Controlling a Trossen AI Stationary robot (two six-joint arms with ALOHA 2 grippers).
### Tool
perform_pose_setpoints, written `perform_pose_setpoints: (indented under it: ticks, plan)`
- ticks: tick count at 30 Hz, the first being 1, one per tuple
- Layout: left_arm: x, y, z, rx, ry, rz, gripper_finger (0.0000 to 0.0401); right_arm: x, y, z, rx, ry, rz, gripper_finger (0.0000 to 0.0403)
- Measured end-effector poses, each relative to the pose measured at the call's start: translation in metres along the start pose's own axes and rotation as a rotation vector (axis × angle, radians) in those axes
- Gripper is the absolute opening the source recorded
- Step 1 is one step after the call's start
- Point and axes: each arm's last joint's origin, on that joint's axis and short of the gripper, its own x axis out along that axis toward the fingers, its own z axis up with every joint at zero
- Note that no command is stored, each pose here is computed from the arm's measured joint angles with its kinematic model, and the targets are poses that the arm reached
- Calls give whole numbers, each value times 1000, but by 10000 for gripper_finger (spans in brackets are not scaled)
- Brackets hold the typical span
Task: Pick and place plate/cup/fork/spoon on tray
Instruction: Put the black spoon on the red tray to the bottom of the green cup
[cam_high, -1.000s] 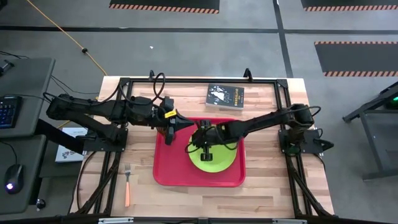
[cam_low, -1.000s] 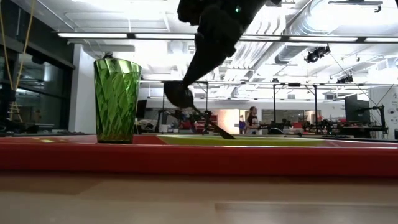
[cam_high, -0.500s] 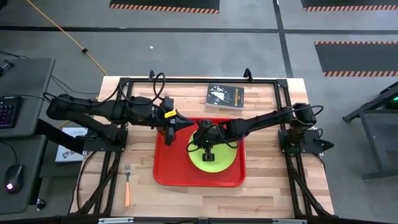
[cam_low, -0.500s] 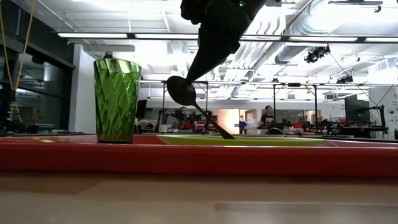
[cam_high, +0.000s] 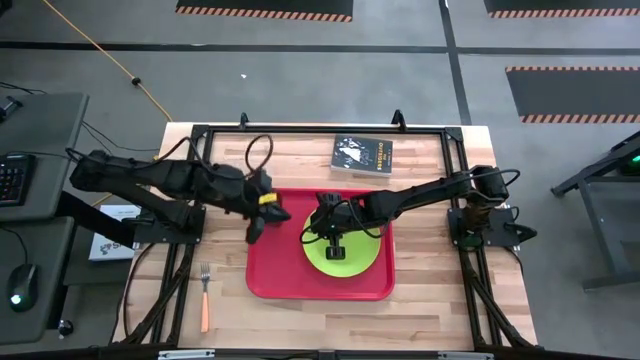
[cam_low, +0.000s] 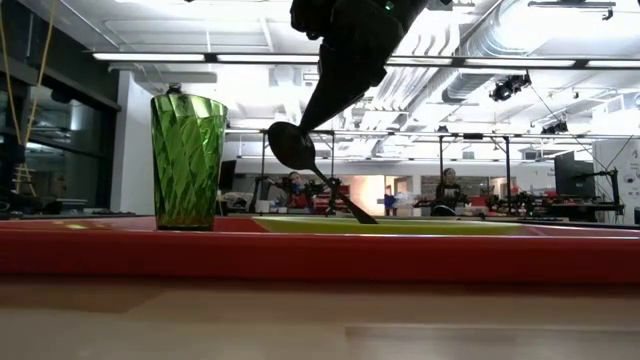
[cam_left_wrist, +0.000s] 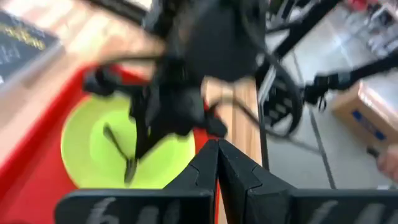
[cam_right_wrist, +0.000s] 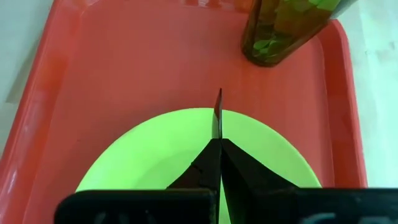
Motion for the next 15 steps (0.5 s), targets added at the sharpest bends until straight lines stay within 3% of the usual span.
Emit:
perform_pose_setpoints:
  ticks: [8,15]
  plan:
    - [16,-22,-33,90,114,64,17,0,0,0,0,0,5,0]
    - [56,-24,-64,144,220,175,95,0,0,0,0,-1,5,0]
